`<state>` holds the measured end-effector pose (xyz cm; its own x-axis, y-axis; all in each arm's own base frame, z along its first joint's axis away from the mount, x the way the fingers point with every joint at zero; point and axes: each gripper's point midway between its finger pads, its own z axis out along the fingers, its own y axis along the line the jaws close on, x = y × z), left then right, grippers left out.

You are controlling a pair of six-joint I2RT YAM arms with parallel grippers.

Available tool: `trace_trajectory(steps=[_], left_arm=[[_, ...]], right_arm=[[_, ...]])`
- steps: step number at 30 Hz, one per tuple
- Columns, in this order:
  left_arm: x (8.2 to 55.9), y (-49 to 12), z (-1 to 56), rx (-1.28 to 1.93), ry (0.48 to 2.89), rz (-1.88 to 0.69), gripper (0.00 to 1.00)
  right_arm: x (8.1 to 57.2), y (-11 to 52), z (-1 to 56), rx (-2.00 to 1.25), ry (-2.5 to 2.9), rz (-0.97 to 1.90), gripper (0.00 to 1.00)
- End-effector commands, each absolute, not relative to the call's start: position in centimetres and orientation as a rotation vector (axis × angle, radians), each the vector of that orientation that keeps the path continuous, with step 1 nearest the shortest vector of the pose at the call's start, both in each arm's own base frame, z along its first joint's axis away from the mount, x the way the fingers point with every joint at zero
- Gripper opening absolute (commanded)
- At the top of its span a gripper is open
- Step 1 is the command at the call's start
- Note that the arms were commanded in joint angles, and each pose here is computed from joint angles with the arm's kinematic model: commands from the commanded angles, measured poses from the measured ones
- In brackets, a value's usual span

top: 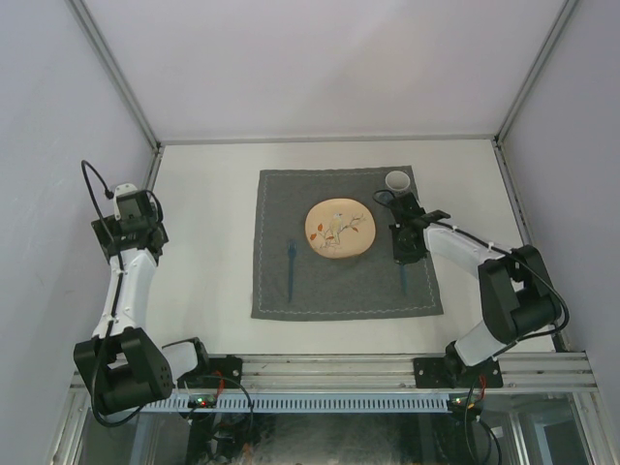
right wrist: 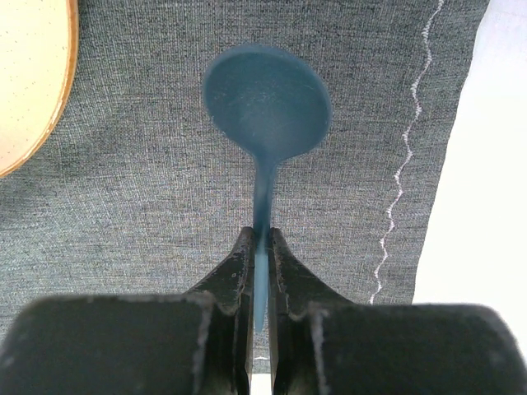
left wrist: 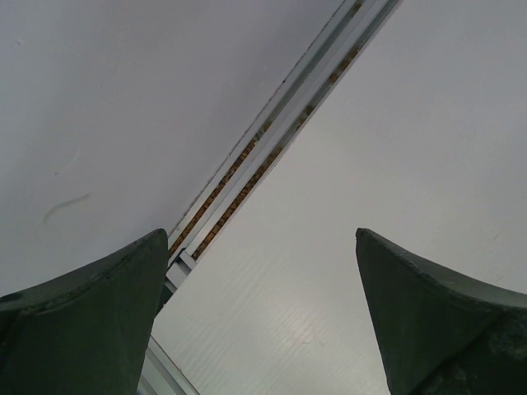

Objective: Set the dinner table for one person
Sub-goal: Adjust the spoon with the napkin.

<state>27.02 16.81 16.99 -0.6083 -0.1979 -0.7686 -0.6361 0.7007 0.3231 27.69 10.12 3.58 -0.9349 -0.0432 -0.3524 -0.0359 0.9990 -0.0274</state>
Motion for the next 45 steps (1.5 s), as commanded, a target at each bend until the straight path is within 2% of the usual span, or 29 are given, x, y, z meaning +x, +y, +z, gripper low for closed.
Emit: trace_trajectory(steps=[1, 20, 40, 45], left_arm=[[27.2, 17.1, 17.3, -0.655, 2.137, 0.758, 0.98], [27.3, 17.0, 17.2, -0.653, 2.143, 0.756, 0.98], [27.1, 16.5, 18.6, -0.646, 2.078, 0.710, 0.98], [26.9, 16.3, 19.2, -0.632, 2.068, 0.696, 0.98]], right_arm=[[30.1, 10.8, 4.7, -0.070, 2.701, 0.005, 0.00], [30.7, 10.9, 3.1, -0.023, 2.750, 0.080, 0.00], [30.7, 10.4, 4.4, 0.012, 2.721, 0.060, 0.17], [30.8, 10.3, 4.9, 0.013, 2.706, 0.053, 0.18]])
